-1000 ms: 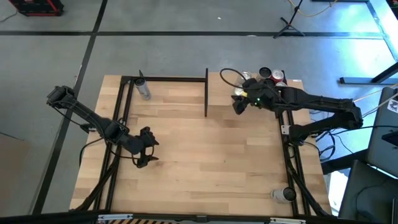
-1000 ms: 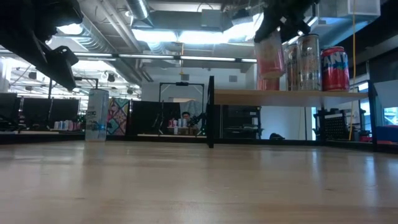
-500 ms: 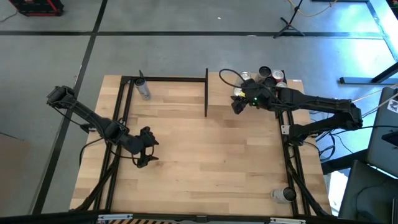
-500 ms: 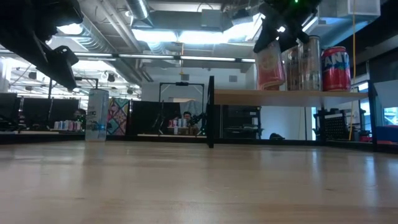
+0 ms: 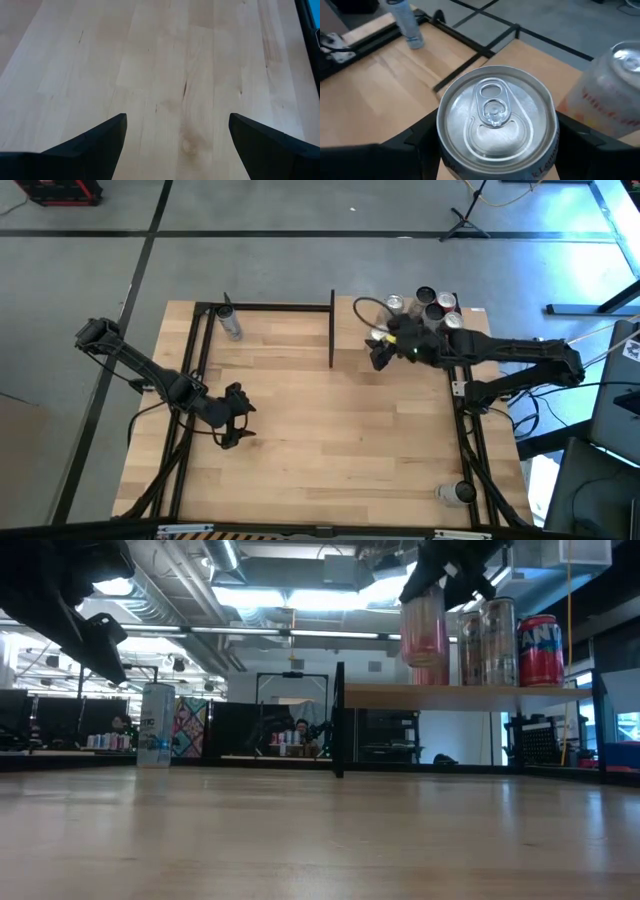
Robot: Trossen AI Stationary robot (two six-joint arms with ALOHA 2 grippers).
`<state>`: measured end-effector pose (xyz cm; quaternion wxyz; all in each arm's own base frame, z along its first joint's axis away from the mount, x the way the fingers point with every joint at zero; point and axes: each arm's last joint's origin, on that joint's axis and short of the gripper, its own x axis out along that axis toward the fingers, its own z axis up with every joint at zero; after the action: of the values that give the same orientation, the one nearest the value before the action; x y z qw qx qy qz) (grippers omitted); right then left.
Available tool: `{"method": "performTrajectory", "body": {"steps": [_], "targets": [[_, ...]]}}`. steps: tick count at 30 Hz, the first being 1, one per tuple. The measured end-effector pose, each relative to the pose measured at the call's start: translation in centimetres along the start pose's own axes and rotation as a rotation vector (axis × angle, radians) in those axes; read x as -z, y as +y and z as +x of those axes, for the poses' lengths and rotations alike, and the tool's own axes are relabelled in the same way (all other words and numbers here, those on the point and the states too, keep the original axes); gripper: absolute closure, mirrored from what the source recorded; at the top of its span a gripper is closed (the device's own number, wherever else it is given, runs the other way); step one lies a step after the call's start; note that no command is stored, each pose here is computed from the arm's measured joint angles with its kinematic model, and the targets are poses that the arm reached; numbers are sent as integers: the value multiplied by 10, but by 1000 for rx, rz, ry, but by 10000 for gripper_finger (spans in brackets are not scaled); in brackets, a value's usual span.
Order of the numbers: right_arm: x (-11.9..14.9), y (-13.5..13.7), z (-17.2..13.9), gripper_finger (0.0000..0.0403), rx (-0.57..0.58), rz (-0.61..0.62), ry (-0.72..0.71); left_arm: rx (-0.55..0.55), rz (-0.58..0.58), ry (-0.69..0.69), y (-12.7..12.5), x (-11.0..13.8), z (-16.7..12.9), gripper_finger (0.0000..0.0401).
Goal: Place canned beverage on shelf
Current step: Put the orange soda can on the shelf aligned with the other orange soda can
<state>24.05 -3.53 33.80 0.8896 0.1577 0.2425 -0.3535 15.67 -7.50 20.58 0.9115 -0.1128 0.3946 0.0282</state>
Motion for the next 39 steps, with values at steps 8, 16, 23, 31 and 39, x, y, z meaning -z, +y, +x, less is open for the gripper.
{"method": "performTrajectory", "body": {"steps": [8, 16, 23, 31, 39], "targets": [[16, 14, -12, 134, 121, 66, -49, -4, 1, -3, 0, 0, 0, 62], [16, 0, -7, 134, 239, 128, -43, -7, 1, -5, 0, 0, 0, 62], [14, -12, 1, 134, 295, 127, -12, -7, 0, -5, 0, 0, 0, 62], [23, -18, 11, 134, 336, 146, -2, 7, -4, -14, -1, -1, 0, 62], [25, -20, 11, 129, 378, 153, -27, 12, -5, -14, -1, -2, 0, 62]]}}
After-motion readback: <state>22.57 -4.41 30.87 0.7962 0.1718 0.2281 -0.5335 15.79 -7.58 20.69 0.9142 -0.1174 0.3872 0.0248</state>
